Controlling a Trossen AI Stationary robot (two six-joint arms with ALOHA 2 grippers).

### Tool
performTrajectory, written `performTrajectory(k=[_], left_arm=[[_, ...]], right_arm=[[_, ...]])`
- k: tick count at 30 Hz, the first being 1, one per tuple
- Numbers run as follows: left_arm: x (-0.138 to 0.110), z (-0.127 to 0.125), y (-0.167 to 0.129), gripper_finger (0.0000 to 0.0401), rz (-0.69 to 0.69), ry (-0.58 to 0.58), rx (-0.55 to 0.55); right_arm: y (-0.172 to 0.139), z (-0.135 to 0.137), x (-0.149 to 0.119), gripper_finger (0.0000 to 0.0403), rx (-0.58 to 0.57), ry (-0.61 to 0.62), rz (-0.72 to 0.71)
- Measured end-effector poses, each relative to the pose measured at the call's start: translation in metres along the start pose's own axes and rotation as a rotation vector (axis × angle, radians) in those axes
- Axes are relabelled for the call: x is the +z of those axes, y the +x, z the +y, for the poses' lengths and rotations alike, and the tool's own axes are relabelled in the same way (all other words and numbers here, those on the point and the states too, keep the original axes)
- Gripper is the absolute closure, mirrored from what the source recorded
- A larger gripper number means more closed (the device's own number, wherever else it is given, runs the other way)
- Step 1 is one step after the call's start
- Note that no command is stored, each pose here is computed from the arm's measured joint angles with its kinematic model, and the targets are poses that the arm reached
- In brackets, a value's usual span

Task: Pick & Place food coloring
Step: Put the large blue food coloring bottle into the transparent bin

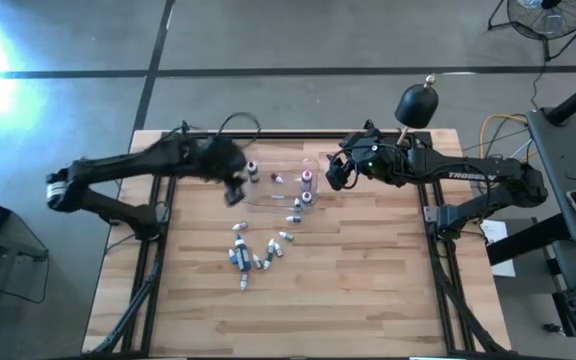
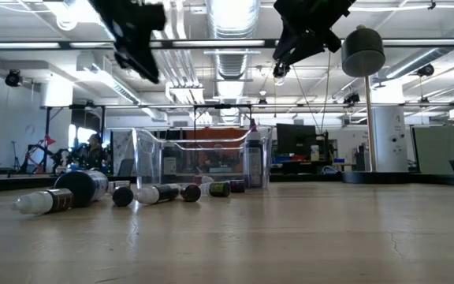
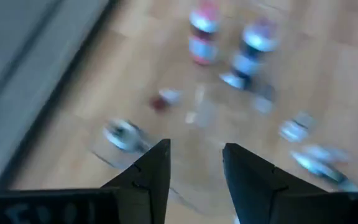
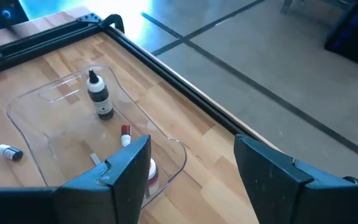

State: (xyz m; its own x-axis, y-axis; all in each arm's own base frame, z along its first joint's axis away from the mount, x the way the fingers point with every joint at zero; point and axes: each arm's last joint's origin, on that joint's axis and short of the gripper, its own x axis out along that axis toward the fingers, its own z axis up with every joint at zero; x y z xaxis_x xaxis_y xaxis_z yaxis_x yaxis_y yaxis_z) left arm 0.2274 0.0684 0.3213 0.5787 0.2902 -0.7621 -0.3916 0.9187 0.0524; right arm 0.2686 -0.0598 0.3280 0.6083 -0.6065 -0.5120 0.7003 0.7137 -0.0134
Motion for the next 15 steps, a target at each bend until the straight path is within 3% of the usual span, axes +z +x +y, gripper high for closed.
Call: performTrajectory(k=[3, 5, 10, 13, 15], left_arm=[[-0.031, -0.016, -0.006, 0.0279, 0.180, -0.024, -0.063], [-0.050, -0.034, -0.002, 0.0279, 0.245, 0.061, -0.139], [-0.091, -0.087, 0.006, 0.0279, 0.215, 0.489, -0.331], [-0.107, -0.111, 0.021, 0.0279, 0.132, 0.723, -0.329], [-0.116, -0.120, 0.032, 0.0279, 0.126, 0.797, -0.310]], right_arm=[[0.000, 0.000, 0.000, 0.0179, -0.002, -0.001, 0.001], [0.001, 0.000, -0.001, 0.0179, -0.002, -0.006, 0.003], [0.002, -0.001, -0.003, 0.0179, -0.007, -0.057, 0.011], [0.003, -0.001, -0.005, 0.0179, -0.008, -0.060, 0.016], [0.003, -0.001, -0.005, 0.0179, -0.008, -0.060, 0.018]])
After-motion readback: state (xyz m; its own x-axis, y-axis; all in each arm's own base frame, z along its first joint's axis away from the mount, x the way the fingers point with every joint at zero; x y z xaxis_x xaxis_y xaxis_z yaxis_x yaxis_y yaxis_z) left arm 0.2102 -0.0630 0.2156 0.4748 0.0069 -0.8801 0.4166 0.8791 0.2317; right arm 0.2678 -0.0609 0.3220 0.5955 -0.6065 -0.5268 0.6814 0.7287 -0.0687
